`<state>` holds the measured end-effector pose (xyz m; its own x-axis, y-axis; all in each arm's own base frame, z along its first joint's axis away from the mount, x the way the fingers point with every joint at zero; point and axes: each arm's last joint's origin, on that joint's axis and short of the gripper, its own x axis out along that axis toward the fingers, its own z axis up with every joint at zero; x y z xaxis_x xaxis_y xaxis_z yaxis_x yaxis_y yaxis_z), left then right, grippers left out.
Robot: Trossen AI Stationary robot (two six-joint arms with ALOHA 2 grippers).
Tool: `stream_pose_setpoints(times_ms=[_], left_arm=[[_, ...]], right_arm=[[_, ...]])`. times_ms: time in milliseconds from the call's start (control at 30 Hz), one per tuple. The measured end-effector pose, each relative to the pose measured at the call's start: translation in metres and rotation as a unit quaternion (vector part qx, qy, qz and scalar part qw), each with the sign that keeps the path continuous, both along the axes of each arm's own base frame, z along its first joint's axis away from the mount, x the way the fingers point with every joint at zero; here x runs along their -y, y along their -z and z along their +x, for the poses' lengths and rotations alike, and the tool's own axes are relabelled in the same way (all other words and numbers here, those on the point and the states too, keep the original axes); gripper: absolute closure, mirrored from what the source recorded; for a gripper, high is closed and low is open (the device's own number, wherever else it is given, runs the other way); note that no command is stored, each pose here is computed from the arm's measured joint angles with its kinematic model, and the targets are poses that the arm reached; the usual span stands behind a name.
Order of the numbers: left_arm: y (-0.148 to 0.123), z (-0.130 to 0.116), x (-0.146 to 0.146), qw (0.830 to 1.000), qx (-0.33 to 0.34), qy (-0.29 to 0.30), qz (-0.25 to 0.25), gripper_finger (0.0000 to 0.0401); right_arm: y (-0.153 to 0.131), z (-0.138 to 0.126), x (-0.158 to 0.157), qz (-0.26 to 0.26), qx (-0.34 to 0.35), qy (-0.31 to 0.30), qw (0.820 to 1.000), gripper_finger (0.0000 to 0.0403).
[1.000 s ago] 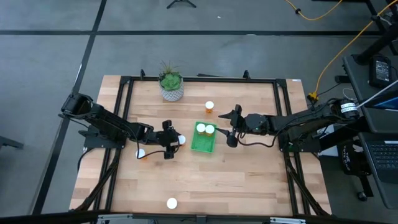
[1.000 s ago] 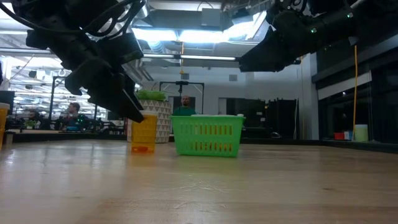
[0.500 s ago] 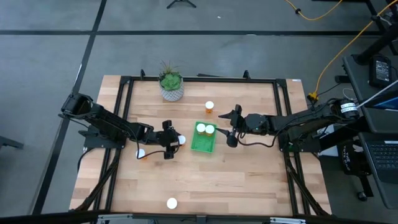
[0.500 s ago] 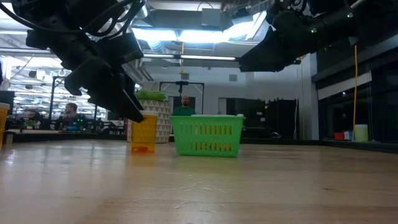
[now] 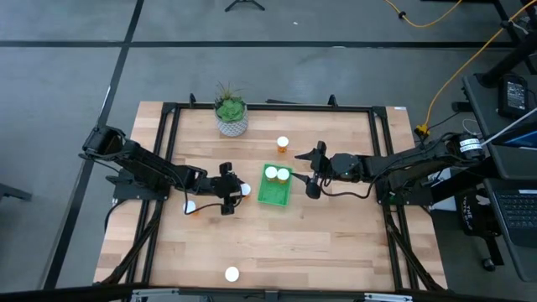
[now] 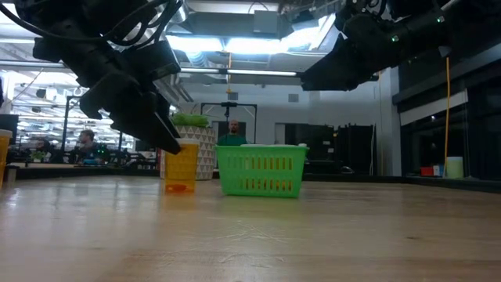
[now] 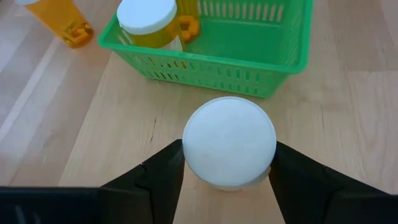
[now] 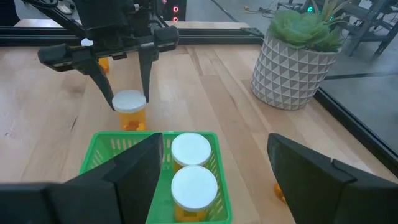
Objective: Pick and place pill bottles into a basket
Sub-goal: Put the orange pill bottle into the green basket
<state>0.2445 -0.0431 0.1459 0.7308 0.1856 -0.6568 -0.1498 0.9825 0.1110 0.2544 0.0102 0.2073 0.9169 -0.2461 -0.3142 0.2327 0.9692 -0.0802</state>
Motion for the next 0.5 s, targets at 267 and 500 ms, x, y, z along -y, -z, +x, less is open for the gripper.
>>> stream_pose_setpoints(times_ms=[267,500], left_arm=[[-0.003,0.002,0.000,1.000,0.007,0.019,0.021,0.0192],[-0.019,0.006,0.001,0.997,0.026,0.049,0.055,0.0192]], right_arm=[[0.000,0.000,0.000,0.000,0.000,0.000,1.000,0.0111],[0.000,0.000,0.000,0.000,-0.002,0.000,1.000,0.0111]])
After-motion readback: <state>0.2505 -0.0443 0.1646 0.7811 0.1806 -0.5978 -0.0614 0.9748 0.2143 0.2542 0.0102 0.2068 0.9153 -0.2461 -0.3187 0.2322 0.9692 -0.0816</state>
